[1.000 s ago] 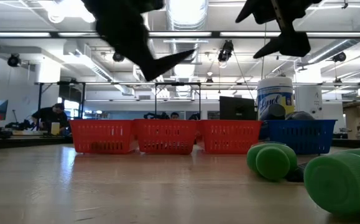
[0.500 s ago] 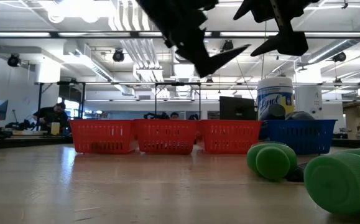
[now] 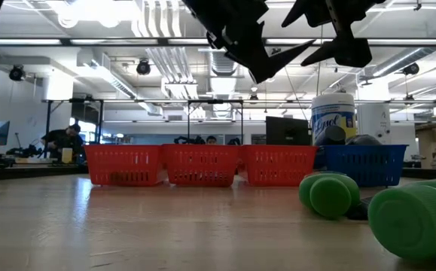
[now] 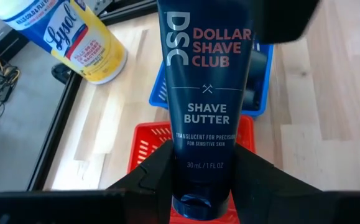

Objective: Pick & Place Travel size toiletries
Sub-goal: Put the blue shave cream into the right red bin

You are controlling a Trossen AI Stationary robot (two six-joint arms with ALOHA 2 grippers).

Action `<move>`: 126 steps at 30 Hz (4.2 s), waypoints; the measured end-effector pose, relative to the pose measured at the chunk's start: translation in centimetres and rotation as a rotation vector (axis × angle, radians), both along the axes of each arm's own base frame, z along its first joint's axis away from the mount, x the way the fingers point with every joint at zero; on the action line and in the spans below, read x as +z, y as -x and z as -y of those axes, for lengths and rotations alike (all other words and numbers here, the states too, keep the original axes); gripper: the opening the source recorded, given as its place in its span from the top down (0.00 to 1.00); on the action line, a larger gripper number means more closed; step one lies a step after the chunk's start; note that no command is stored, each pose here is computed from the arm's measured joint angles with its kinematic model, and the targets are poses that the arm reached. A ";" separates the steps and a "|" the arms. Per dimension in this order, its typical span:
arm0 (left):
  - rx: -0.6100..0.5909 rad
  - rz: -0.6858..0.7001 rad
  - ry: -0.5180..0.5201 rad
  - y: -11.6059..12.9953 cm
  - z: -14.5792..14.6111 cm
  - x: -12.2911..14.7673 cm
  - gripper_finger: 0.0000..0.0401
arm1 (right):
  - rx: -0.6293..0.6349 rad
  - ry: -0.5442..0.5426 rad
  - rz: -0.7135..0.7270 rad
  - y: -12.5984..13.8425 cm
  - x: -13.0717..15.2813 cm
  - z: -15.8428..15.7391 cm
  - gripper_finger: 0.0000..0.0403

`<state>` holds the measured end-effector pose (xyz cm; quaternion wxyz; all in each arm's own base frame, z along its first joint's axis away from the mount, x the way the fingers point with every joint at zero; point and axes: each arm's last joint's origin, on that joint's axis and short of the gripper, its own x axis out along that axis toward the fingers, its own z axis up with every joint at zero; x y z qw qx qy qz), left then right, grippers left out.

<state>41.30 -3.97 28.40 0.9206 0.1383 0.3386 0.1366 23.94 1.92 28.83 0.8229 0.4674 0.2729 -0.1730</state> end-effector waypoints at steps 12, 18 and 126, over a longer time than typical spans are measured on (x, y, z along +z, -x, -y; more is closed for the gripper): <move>-0.003 0.058 0.019 -0.3 0.1 0.4 0.69 | -0.007 -0.018 -0.002 0.0 0.0 0.0 0.51; -0.007 0.056 0.023 -0.3 0.2 0.4 0.69 | -0.007 -0.014 -0.002 0.0 0.0 0.0 0.69; 0.276 0.193 0.402 18.3 -2.1 -4.7 0.42 | 0.467 0.303 -0.750 -6.1 -4.2 -8.4 0.44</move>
